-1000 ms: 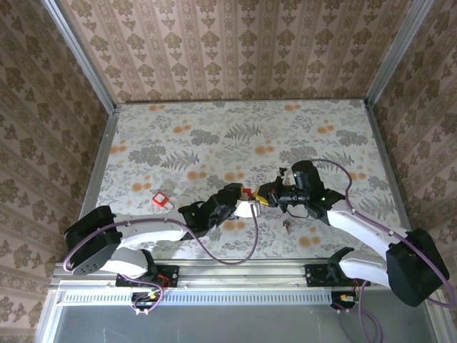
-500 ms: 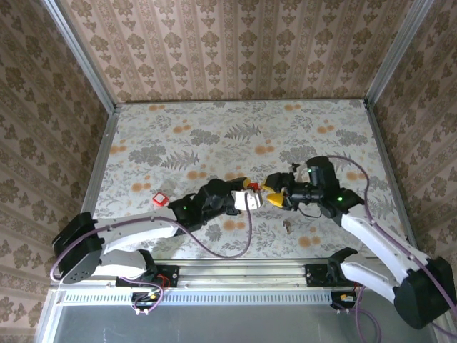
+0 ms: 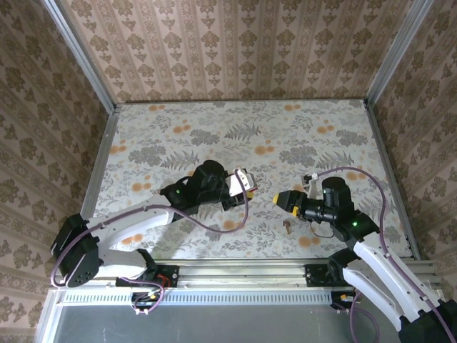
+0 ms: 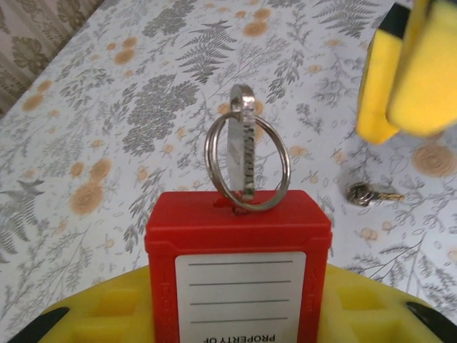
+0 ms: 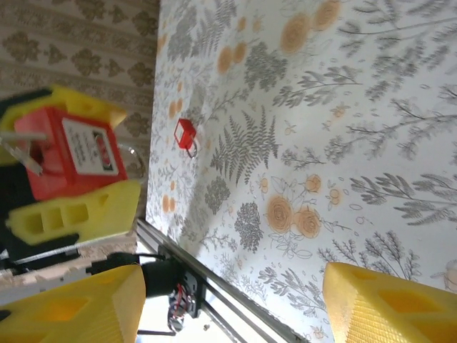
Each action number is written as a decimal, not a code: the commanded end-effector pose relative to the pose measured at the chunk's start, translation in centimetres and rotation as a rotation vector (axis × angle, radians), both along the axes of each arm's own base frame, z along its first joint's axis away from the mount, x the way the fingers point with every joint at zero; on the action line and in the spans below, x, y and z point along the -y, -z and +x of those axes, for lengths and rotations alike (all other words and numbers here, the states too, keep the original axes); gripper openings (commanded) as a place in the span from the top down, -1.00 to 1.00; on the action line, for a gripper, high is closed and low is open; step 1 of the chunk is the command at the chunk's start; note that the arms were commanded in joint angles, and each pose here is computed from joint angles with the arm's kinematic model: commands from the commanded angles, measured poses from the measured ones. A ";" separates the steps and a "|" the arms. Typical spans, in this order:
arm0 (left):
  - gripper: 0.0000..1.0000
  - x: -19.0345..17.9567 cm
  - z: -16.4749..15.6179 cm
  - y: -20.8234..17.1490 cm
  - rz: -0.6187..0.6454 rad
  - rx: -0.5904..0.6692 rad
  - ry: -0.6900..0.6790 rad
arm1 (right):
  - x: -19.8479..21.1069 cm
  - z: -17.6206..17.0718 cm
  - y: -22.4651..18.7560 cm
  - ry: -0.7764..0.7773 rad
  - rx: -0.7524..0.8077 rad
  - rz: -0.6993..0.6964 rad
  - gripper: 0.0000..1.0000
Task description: Unlock with the key
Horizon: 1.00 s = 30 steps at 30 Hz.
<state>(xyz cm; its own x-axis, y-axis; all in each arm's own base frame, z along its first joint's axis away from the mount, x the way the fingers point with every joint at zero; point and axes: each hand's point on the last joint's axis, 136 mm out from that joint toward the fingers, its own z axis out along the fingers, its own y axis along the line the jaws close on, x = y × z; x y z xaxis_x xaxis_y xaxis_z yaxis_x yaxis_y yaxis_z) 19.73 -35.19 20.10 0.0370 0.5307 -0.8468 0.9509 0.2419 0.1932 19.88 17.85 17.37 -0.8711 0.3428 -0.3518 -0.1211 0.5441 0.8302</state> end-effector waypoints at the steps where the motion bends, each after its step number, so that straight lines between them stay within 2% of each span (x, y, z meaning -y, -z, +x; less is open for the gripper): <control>1: 1.00 1.4 -0.6 -2.1 -0.060 -0.058 0.044 | -0.8 1.0 -3.3 -0.023 0.225 -0.002 -0.33; 10: 1.00 2.5 -0.6 -1.4 -0.036 -0.072 0.054 | -3.2 1.2 -5.3 -0.077 0.336 0.057 -0.24; 30: 1.00 3.8 -1.1 -1.3 -0.034 -0.080 0.093 | -4.2 2.7 -4.0 -0.033 0.330 0.058 0.02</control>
